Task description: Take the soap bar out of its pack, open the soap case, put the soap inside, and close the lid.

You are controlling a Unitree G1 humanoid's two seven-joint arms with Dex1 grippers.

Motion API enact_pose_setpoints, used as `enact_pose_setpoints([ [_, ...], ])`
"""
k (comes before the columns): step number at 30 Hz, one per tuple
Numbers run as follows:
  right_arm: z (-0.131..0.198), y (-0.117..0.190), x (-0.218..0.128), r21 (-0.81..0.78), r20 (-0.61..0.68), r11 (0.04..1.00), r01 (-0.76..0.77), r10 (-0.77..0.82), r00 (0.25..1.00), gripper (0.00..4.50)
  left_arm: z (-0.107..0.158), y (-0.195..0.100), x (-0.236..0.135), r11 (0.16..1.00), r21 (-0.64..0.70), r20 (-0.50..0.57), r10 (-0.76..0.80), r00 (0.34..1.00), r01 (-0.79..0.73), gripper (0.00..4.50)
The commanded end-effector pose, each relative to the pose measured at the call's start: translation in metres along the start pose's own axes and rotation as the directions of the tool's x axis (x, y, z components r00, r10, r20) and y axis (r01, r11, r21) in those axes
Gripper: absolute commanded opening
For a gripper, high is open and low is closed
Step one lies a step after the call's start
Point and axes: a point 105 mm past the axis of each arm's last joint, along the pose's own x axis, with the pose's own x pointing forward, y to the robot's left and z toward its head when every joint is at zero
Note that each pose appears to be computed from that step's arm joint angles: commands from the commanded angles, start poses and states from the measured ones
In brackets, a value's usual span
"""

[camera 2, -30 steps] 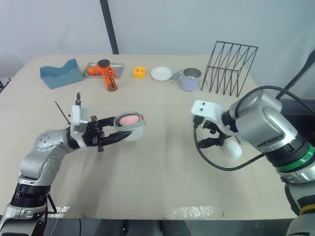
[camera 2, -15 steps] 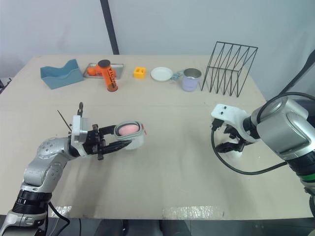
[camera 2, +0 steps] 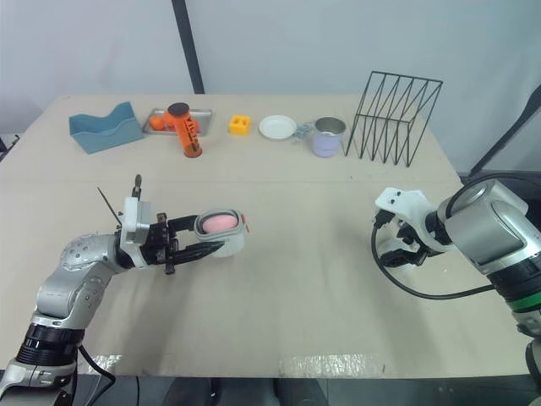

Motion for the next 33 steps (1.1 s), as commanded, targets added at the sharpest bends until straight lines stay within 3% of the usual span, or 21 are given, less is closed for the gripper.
enact_pose_setpoints([
  [1,0.002,-0.008,-0.007,0.005,0.010,0.999,0.032,-0.032,0.999,4.23,0.013,-0.003,-0.001,0.998,0.058,0.023,-0.019,1.000,0.018,1.94],
  [22,-0.016,-0.008,0.012,0.182,-0.070,0.982,0.045,-0.033,0.997,4.23,0.007,-0.004,0.000,0.997,0.071,0.006,-0.025,1.000,0.024,1.94],
  [24,-0.017,-0.008,0.016,0.181,-0.075,0.982,0.049,-0.036,0.997,3.88,0.006,-0.005,0.000,0.997,0.075,-0.002,-0.029,1.000,0.029,1.94],
  [25,-0.018,-0.008,0.018,0.182,-0.078,0.982,0.050,-0.037,0.996,3.46,0.006,-0.005,0.000,0.997,0.076,-0.003,-0.030,1.000,0.030,1.94],
  [26,-0.018,-0.007,0.018,0.185,-0.079,0.981,0.051,-0.036,0.996,3.46,0.006,-0.005,-0.001,0.997,0.077,-0.003,-0.030,1.000,0.030,1.94],
  [27,-0.018,-0.007,0.019,0.187,-0.079,0.981,0.047,-0.033,0.996,2.87,0.007,-0.004,-0.001,0.996,0.079,-0.002,-0.030,1.000,0.030,1.94],
  [29,-0.017,-0.003,0.020,0.177,-0.077,0.984,0.032,-0.018,0.997,2.27,0.007,-0.003,-0.001,0.996,0.083,-0.003,-0.028,1.000,0.029,1.94],
  [33,-0.016,0.000,0.020,0.156,-0.077,0.987,0.024,-0.012,0.997,2.12,0.007,-0.003,-0.001,0.996,0.087,-0.005,-0.028,1.000,0.028,1.94],
])
